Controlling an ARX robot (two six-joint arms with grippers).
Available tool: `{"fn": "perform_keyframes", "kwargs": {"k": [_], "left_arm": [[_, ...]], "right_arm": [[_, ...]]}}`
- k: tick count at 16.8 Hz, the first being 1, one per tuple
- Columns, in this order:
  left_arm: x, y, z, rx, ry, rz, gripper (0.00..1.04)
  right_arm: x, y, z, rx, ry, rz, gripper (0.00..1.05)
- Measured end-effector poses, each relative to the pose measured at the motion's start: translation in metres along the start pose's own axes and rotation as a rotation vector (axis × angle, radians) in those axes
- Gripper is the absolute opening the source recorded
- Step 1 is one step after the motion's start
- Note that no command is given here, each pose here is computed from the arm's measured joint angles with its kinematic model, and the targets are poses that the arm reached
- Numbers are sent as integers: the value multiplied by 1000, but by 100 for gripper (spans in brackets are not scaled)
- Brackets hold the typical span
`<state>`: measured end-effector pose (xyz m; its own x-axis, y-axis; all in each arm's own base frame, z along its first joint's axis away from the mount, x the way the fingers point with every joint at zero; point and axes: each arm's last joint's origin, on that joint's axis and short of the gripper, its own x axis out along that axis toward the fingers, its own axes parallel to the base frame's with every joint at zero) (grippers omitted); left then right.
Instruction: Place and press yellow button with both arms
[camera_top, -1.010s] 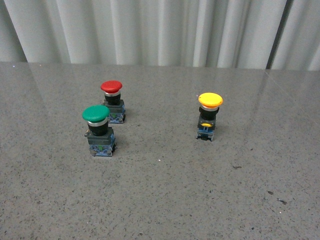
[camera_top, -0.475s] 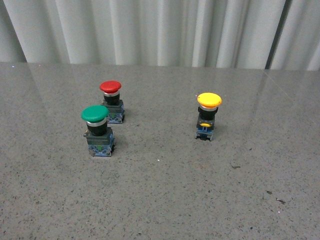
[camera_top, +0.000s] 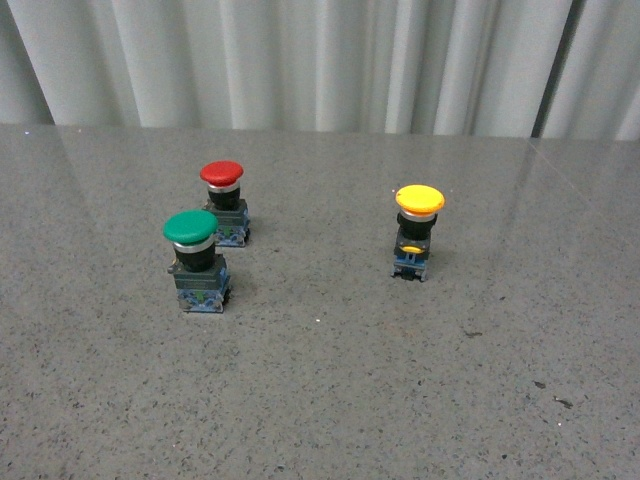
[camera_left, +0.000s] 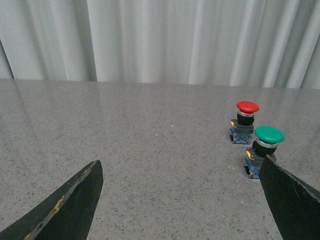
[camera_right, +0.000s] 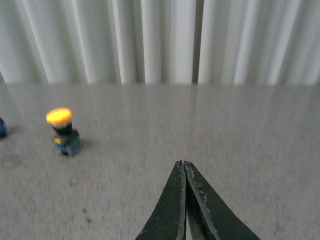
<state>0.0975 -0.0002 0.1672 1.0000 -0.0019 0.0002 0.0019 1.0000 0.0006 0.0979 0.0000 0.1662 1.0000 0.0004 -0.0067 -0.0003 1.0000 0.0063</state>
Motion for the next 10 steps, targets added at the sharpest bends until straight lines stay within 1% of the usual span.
{"fn": "perform_keyframes", "kwargs": {"k": [2, 4, 10], "left_arm": [[0, 0, 0, 0, 1, 0, 98], [0, 0, 0, 0, 0, 0, 98], [0, 0, 0, 0, 0, 0, 98]], "right_arm": [[-1, 0, 4, 0, -32, 0, 2], [-1, 0, 0, 0, -2, 0, 2], [-1, 0, 1, 0, -10, 0, 2]]}}
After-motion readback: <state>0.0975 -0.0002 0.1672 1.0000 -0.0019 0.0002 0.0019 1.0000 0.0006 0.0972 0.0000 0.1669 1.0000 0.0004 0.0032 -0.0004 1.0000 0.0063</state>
